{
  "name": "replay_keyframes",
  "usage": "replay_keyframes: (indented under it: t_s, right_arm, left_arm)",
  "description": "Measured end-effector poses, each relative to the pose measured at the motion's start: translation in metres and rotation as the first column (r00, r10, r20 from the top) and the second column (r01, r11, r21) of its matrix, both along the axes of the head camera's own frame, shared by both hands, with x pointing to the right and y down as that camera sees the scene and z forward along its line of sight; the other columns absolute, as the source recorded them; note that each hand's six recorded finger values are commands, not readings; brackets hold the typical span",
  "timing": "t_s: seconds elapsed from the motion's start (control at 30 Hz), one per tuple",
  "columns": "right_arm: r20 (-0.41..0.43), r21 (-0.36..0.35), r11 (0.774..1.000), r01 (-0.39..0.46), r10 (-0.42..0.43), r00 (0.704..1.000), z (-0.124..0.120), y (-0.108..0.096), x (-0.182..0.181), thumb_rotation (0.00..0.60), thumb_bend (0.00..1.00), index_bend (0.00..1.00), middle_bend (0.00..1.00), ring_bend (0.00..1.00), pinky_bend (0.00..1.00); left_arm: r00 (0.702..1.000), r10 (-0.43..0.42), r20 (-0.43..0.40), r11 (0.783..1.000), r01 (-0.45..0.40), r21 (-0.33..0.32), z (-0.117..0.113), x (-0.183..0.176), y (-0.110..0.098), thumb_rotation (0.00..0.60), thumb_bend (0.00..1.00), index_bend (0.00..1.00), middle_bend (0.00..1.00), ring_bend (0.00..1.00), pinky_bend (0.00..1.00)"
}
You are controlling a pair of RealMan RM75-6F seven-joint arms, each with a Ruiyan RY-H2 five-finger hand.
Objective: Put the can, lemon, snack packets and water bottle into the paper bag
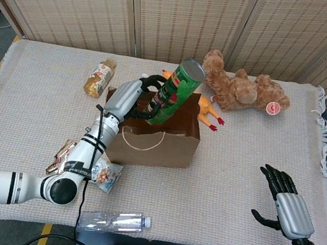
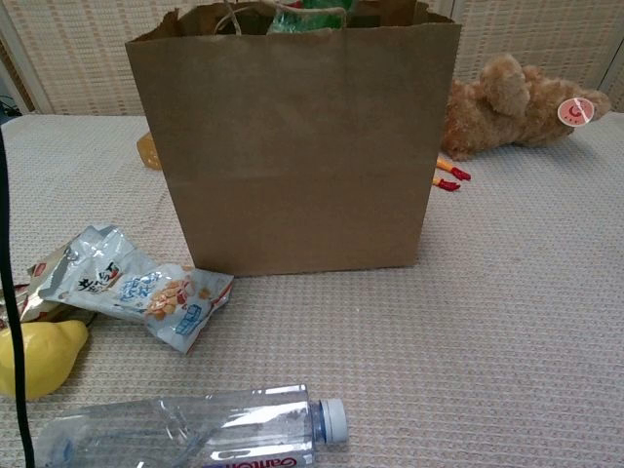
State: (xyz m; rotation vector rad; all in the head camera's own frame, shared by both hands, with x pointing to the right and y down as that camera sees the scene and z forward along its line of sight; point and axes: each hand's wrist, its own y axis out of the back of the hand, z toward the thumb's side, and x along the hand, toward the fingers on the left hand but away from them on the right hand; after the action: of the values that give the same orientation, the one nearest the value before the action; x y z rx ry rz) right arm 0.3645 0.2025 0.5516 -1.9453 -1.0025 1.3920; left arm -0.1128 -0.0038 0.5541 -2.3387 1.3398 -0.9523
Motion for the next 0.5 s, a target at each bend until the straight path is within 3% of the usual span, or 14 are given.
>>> replay_keyframes:
  t_s: [0.2, 0.5]
  right_arm:
    - [-0.004, -0.004, 1.0, -0.001, 0.001, 1.0, 0.002, 0.001, 0.0, 0.6, 0.12, 0.0, 0.0, 0.0, 0.0]
    - [-0.012, -0.011, 1.0, 0.005, -0.005, 1.0, 0.007, 0.002, 0.001, 0.6, 0.12, 0.0, 0.0, 0.0, 0.0]
  left_arm:
    - [0.995, -0.05, -0.082, 0.998, 0.047, -0.041, -0.012, -0.01, 0.005, 0.6, 0.44, 0.04, 0.15, 0.1, 0.19]
    - [0.986, -0.127, -0.105, 0.991, 0.122, -0.051, -0.029, -0.048, 0.007, 0.6, 0.44, 0.04, 0.15, 0.1, 0.19]
